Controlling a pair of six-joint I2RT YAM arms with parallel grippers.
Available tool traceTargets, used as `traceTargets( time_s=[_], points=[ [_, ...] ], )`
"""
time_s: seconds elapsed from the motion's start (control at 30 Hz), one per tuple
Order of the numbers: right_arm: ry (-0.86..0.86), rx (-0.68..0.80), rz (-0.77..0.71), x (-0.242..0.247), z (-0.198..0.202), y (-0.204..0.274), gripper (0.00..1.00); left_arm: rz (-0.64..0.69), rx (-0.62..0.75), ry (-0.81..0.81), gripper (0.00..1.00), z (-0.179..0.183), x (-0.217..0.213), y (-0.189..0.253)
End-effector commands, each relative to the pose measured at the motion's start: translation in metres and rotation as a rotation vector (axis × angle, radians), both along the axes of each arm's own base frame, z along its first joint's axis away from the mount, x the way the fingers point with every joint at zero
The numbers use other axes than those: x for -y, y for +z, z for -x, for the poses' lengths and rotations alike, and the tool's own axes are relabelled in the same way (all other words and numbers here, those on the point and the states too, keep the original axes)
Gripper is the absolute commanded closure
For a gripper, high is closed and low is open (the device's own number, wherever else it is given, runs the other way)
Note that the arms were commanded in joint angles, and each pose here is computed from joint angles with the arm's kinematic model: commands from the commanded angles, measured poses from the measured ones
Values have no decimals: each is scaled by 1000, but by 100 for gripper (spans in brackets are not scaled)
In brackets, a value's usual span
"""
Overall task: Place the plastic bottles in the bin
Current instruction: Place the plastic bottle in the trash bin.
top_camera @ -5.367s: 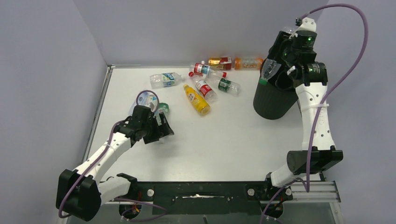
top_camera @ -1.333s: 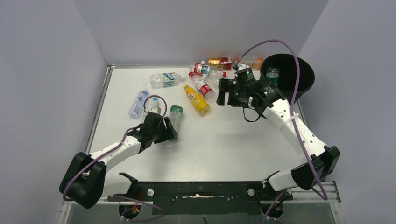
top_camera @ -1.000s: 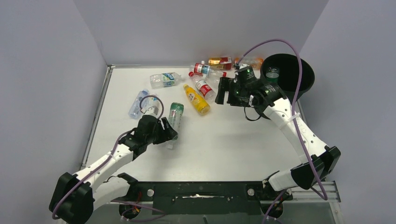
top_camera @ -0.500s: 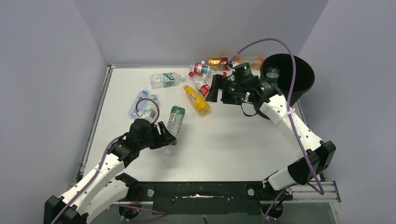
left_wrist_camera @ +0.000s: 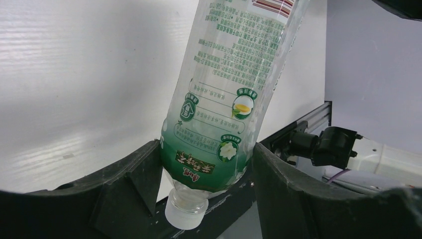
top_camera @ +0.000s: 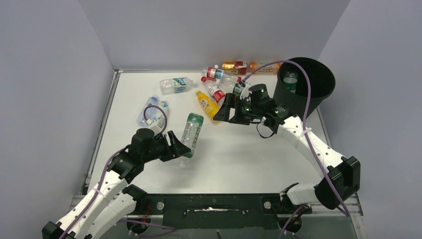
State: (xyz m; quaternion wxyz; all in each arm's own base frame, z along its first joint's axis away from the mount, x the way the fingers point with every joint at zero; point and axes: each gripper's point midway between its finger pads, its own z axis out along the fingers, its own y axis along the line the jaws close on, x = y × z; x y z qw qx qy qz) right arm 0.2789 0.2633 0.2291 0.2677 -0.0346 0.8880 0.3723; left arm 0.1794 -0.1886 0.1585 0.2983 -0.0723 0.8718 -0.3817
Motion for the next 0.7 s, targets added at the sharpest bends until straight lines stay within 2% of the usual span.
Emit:
traceTargets(
  time_s=[0.0, 0.03, 0.33, 0.5, 0.67],
  points=[
    [55, 177, -122, -11, -3, 43, 3, 115, 31, -51, 58, -1, 19, 40],
    [59, 180, -132, -11, -2, 43, 1, 122, 23, -52, 58, -1, 20, 41],
    [120, 143, -220, -29, 9, 23, 2, 238, -23, -83, 58, 2, 36, 54],
    [150, 135, -251, -40, 3, 18, 2, 294, -32, -84, 58, 1, 42, 55],
    [176, 112, -344, -56, -5, 19, 2, 320, -46, -87, 58, 0, 45, 51]
  ],
)
